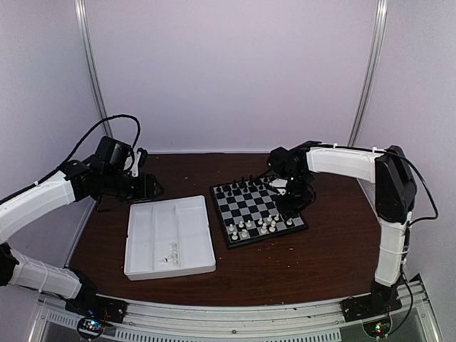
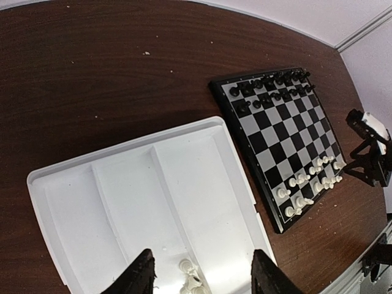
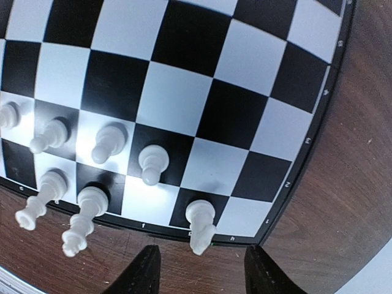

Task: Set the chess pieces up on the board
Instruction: Place the chess piece on the chessboard.

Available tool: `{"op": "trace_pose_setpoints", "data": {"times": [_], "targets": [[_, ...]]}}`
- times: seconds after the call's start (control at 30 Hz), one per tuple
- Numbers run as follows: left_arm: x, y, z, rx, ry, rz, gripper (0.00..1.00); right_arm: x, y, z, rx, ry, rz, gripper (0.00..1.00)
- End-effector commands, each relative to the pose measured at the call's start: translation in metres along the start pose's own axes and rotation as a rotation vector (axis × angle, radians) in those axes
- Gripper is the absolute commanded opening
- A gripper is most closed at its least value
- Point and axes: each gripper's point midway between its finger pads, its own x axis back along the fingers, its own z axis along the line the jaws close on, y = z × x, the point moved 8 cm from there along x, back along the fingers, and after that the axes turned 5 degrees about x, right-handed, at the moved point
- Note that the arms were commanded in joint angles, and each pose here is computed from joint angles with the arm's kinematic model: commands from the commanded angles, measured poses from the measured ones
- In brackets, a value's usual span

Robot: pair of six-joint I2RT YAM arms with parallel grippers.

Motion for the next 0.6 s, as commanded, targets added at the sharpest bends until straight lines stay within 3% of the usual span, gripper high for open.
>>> {"op": "trace_pose_setpoints", "data": {"times": [0.0,0.27,0.4,0.57], "targets": [[0.005,0.011,-0.004,-0.021,-0.007,-0.039,0.54,0.04,-0.002,-0.009,-0.006,-0.043,-0.142,0.52],[0.004,0.015,-0.005,-0.035,0.007,-0.045,0.54,0.092,-0.008,-0.015,-0.009,-0.056,-0.383,0.57],[0.003,0.02,-0.006,-0.047,0.015,-0.06,0.54,0.115,-0.004,-0.016,-0.022,-0.05,-0.56,0.57],[-0.004,0.025,-0.008,-0.074,0.013,-0.089,0.54,0.15,0.013,-0.02,-0.05,-0.061,-0.824,0.65]]}}
